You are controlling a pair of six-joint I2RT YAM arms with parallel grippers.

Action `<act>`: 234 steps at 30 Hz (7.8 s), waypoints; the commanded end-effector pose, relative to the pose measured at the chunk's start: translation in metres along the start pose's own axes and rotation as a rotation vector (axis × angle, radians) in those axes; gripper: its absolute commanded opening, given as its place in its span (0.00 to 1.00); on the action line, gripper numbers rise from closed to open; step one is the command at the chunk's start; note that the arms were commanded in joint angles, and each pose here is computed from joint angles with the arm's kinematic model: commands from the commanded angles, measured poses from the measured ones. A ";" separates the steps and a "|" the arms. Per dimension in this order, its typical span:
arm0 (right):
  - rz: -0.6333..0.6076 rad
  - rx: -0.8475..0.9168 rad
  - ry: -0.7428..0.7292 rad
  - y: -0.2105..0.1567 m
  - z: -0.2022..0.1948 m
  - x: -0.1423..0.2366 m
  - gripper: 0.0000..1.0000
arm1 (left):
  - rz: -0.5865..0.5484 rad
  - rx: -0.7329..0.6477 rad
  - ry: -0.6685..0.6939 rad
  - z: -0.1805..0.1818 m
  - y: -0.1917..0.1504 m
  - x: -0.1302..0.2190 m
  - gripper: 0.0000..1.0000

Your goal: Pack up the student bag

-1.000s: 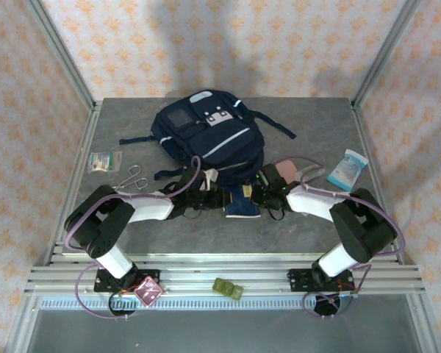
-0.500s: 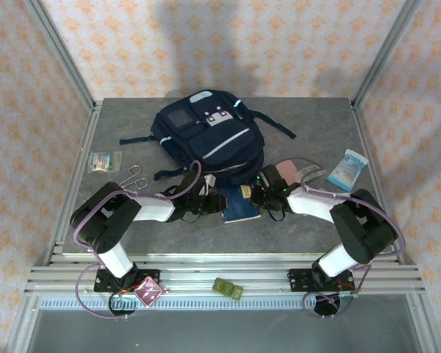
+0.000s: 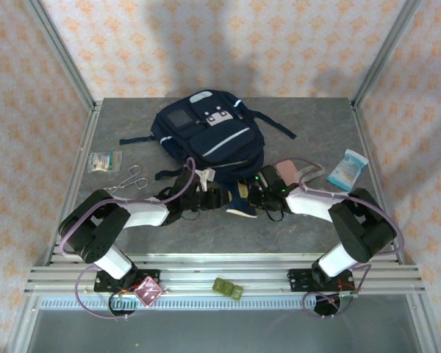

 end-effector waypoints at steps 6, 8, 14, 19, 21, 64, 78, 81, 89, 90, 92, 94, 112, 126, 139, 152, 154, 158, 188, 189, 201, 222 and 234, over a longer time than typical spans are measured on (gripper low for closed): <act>0.232 0.010 0.048 -0.050 0.006 -0.012 0.17 | 0.094 -0.059 0.019 -0.009 -0.005 -0.015 0.11; 0.225 0.014 0.050 -0.047 0.008 -0.008 0.17 | 0.105 -0.060 0.029 -0.010 -0.007 -0.011 0.01; 0.107 0.084 0.106 -0.020 0.029 0.029 0.32 | 0.144 -0.087 0.080 -0.019 -0.018 0.024 0.00; -0.006 0.120 0.187 0.005 0.047 0.069 0.42 | 0.138 -0.118 0.070 -0.042 -0.024 0.068 0.00; -0.048 0.118 0.213 0.013 0.049 0.083 0.42 | 0.118 -0.141 0.035 -0.058 -0.022 0.086 0.00; -0.984 -0.042 0.960 0.111 0.103 0.256 0.27 | -0.370 0.019 -0.912 -0.219 0.078 0.093 0.00; -0.985 -0.123 0.455 0.090 0.035 0.270 0.00 | -0.279 -0.381 0.185 -0.141 0.116 0.016 0.65; -0.991 -0.146 0.329 0.080 0.018 0.274 0.00 | -0.172 -0.473 0.339 -0.126 0.128 -0.012 0.70; -1.015 -0.163 0.226 0.063 -0.001 0.283 0.00 | -0.074 -0.624 0.653 -0.088 0.162 -0.070 0.74; -1.012 -0.161 0.223 0.062 -0.001 0.282 0.00 | -0.093 -0.642 0.695 -0.086 0.167 -0.073 0.74; -1.004 -0.154 0.223 0.062 -0.001 0.280 0.00 | -0.110 -0.679 0.750 -0.084 0.172 -0.079 0.76; -1.003 -0.151 0.221 0.061 -0.001 0.279 0.00 | -0.111 -0.730 0.785 -0.083 0.171 -0.085 0.77; -0.960 -0.156 0.268 0.066 0.004 0.263 0.00 | -0.076 -0.864 0.980 -0.022 0.155 -0.119 0.68; -0.919 -0.214 0.232 0.060 -0.008 0.242 0.00 | -0.317 -0.856 0.867 -0.111 0.193 -0.063 0.00; -0.716 -0.193 0.570 0.082 0.031 0.180 0.00 | -0.672 -0.807 0.730 -0.210 0.234 0.049 0.00; -0.459 -0.234 0.842 0.171 0.086 0.077 0.00 | -0.673 -0.787 0.609 -0.223 0.222 0.062 0.00; -0.431 -0.241 0.834 0.187 0.090 0.054 0.00 | -0.674 -0.791 0.593 -0.226 0.219 0.064 0.00; -0.349 -0.288 0.784 0.221 0.094 0.001 0.00 | -0.663 -0.789 0.577 -0.229 0.214 0.065 0.00; -0.321 -0.206 0.155 0.120 0.007 0.072 0.42 | -0.557 -0.565 0.561 -0.175 0.204 -0.005 0.00; -0.330 -0.190 0.149 0.112 0.005 0.077 0.40 | -0.542 -0.552 0.545 -0.174 0.205 -0.012 0.00; -0.206 0.123 0.246 0.065 0.092 0.035 0.32 | -0.419 -0.423 0.464 -0.164 0.217 -0.093 0.00; -0.212 0.076 0.251 0.070 0.099 0.009 0.47 | -0.604 0.090 0.304 0.007 0.156 0.064 0.80; -0.203 0.047 0.253 0.062 0.093 0.011 0.46 | -0.659 0.147 0.281 0.047 0.168 0.029 0.79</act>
Point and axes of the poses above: each hand's point on the last joint's axis, 136 mm out from that joint toward the fingers, its own x axis back along the fingers, its own z axis along the line the jaws close on, y = z × x, the point moved 6 cm from there along x, back along the fingers, and after that the axes turned 10 degrees about x, right-handed, at the moved point
